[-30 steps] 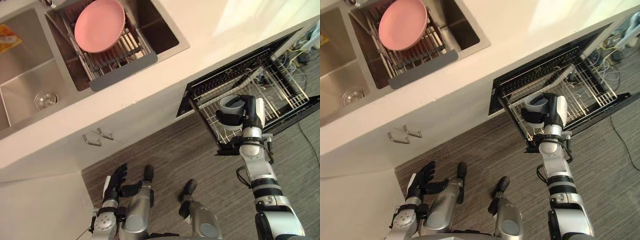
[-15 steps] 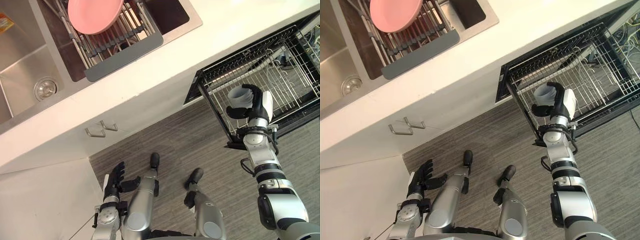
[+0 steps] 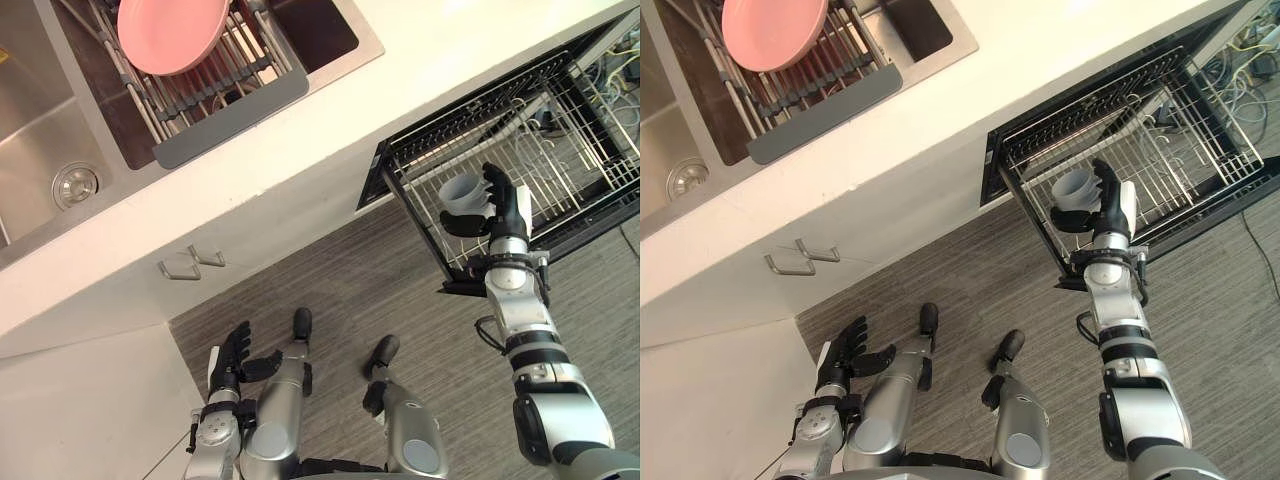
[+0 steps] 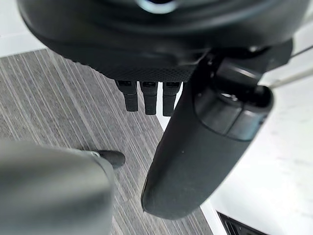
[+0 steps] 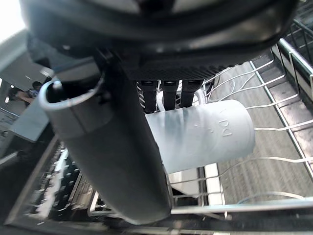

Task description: Walk over to the sink, pick up the cup, carry it to the dishwasher, place the cup inside the dishwasher, then close the dishwasher door

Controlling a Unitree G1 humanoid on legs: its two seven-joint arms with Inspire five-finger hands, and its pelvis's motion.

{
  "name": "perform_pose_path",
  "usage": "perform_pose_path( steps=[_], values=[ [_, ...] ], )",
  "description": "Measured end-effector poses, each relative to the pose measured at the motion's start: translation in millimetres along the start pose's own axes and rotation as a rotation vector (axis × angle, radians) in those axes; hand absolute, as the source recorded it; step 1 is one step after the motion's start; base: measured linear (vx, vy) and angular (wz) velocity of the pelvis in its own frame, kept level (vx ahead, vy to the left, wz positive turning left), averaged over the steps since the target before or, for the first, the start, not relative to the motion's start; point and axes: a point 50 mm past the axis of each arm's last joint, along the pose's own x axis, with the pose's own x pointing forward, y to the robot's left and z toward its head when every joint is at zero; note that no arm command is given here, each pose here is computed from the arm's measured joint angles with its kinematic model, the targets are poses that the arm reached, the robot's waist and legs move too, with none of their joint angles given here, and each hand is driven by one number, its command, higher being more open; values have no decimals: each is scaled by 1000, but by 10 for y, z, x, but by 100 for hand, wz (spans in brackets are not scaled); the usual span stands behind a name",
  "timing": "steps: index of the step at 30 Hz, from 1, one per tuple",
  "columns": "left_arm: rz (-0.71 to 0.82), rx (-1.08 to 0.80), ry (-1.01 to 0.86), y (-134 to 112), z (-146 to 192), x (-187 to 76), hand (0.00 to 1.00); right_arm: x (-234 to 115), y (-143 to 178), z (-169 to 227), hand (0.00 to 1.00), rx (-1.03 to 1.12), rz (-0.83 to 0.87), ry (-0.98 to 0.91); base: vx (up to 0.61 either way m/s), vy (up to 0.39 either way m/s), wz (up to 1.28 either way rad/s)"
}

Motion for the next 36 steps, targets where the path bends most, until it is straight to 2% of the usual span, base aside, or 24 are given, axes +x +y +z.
perform_pose_path(
  steps=[5,10,19,29,36],
  values=[
    [14,-10,19,79,-22,3,90,-208,105,-141,90,29,49,23,29,11,-14],
    [14,-7,34,87,-53,-1,90,-300,210,-220,90,118,44,68,12,1,-3],
    [13,9,69,138,-129,-10,90,-480,284,-345,90,150,44,109,2,1,0],
    [18,21,139,175,-278,-58,90,-600,247,-351,90,383,-18,128,0,0,0],
    [32,21,175,211,-357,-89,90,-646,213,-397,90,443,-82,153,10,3,0]
  ],
)
